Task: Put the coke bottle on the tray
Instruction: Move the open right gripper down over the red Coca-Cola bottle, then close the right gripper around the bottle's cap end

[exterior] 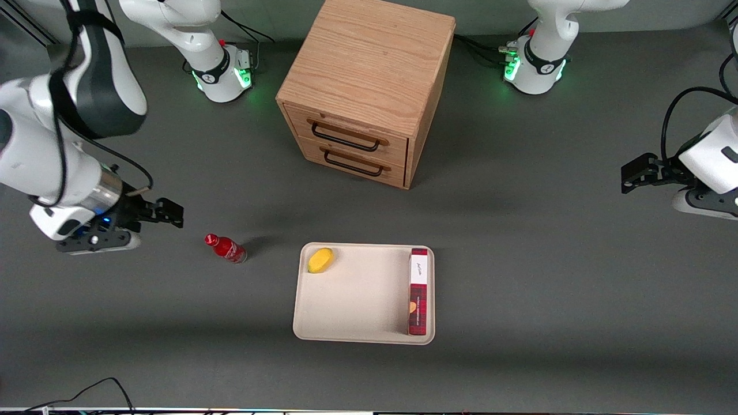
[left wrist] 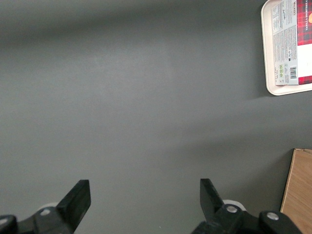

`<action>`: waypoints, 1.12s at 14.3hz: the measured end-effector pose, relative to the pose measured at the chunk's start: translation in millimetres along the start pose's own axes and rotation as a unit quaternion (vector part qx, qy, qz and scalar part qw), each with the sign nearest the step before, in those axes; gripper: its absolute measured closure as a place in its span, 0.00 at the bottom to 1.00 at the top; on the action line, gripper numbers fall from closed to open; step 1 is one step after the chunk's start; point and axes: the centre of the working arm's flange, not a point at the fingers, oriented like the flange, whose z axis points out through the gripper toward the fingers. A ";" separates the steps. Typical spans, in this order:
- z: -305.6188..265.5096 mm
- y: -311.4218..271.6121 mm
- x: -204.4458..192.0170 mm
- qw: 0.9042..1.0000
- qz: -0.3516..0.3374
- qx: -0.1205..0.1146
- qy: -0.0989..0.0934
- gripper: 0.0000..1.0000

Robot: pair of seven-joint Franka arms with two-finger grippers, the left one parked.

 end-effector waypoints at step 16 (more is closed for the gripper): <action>132.4 -19.8 -23.1 1.000 0.003 0.003 0.019 0.09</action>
